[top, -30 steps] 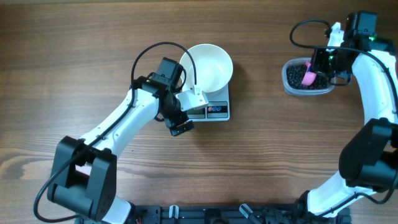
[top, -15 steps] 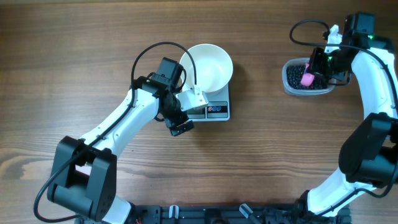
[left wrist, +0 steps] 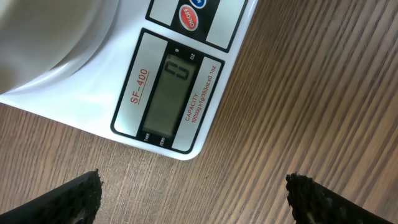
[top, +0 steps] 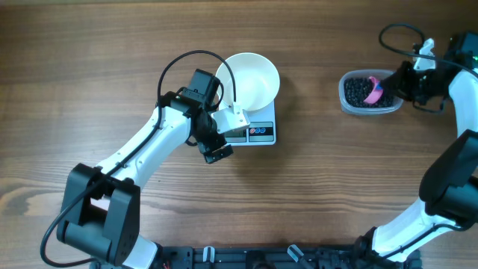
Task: Scoop item into bowl and weigh 150g on scale
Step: 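Dig the pink scoop into the black beans with the right gripper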
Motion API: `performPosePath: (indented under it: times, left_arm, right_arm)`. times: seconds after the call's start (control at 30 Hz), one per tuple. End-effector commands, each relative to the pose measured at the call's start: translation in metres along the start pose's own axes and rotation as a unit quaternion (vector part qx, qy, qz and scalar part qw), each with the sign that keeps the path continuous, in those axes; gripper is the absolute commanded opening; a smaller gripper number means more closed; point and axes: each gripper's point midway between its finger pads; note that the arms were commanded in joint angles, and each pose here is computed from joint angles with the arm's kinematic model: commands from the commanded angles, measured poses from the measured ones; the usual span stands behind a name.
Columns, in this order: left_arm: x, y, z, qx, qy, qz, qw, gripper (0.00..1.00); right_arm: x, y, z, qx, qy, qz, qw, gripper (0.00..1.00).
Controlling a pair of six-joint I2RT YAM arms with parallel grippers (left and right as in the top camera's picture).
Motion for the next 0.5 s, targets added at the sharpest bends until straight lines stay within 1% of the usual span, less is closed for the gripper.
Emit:
performPosePath:
  times: [0.0,0.1,0.2,0.23,0.27,0.33,0.47]
  left_arm:
    - [-0.001,-0.003,-0.003,-0.011,-0.001,-0.006,1.0,1.0]
    - [-0.001,-0.003,-0.003,-0.011,-0.001,-0.006,1.0,1.0]
    - [-0.001,-0.003,-0.003,-0.011,-0.001,-0.007,1.0,1.0]
    - [-0.001,-0.003,-0.003,-0.011,-0.001,-0.007,1.0,1.0]
    - [-0.001,-0.003,-0.003,-0.011,-0.001,-0.006,1.0,1.0]
    - [-0.001,-0.003,-0.003,-0.011,-0.001,-0.006,1.0,1.0]
    - [-0.001,-0.003,-0.003,-0.011,-0.001,-0.006,1.0,1.0]
  right_arm:
    - [-0.01,0.004,-0.013,0.036,0.018,0.009,0.999,0.08]
    - [-0.01,0.003,-0.014,0.035,0.019,0.023,0.999,0.1]
    - [-0.014,-0.005,-0.026,0.034,0.031,0.015,0.999,0.13]
    - [-0.015,-0.007,-0.032,0.037,0.035,0.013,0.999,0.13]
    - [-0.015,-0.008,-0.033,0.037,0.035,0.014,0.999,0.09]
    - [-0.01,-0.009,-0.03,0.048,0.022,0.014,0.999,0.06]
    - [-0.003,-0.017,-0.014,0.09,-0.008,-0.014,0.996,0.06]
Point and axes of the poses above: each gripper's point midway between its finger pads, its own z axis back along the fingers, its own y axis along the line the jaws close on, x = y × z, and after that the axes turned 8 degrees about z, right-handed
